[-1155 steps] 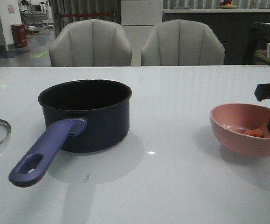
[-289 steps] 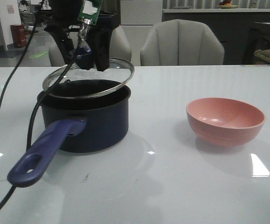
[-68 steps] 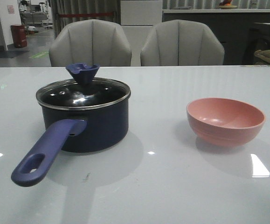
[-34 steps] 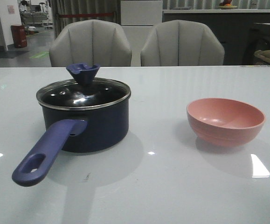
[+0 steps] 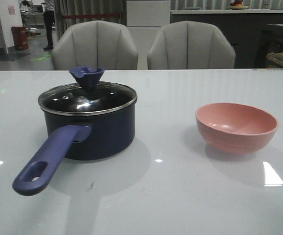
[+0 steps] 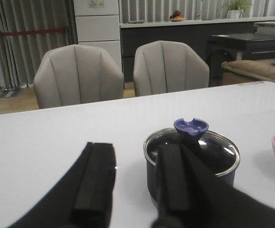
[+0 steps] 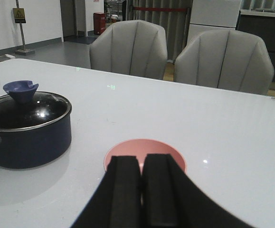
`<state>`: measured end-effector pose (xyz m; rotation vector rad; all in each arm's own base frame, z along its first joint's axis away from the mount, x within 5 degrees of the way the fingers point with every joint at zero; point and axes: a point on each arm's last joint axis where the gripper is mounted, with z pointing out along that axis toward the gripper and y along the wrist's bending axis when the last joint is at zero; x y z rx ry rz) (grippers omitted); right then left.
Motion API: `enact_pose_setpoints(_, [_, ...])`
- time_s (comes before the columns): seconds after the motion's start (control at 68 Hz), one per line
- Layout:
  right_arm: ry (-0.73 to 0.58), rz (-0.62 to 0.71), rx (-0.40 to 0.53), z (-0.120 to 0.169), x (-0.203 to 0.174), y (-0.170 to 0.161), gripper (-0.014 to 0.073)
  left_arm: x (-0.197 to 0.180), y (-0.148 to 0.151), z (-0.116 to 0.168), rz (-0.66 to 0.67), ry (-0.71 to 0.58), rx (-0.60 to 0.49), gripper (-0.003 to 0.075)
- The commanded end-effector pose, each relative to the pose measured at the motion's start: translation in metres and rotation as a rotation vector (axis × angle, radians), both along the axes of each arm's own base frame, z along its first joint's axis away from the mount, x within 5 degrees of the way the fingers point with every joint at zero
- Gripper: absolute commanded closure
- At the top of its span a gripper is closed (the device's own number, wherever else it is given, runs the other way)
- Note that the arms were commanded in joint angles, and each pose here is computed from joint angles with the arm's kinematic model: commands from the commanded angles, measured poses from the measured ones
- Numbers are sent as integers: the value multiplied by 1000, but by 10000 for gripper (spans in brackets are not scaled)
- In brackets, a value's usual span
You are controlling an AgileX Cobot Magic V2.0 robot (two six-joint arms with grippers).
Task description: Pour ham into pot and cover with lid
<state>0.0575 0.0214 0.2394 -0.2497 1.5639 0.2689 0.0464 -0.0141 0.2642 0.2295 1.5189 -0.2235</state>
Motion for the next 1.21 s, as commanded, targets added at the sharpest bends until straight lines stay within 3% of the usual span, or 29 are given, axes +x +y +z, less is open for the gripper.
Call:
enact_pose_setpoints(0.0, [-77, -28, 29, 15, 0, -3, 438, -2, 0, 16, -8, -108, -43, 613])
enact_pose_setpoints(0.676, [-77, -28, 29, 15, 0, -3, 438, -1, 0, 14, -8, -108, -44, 607])
enact_pose_setpoints(0.868, [-77, -28, 29, 15, 0, -3, 438, 8, 3, -18, 91, -59, 39, 607])
enact_pose_setpoints(1.044, [-77, -28, 29, 15, 0, -3, 438, 14, 10, -45, 227, -47, -33, 607])
enact_pose_setpoints(1.191, [-77, -28, 29, 15, 0, -3, 438, 14, 13, -53, 260, -70, -42, 607])
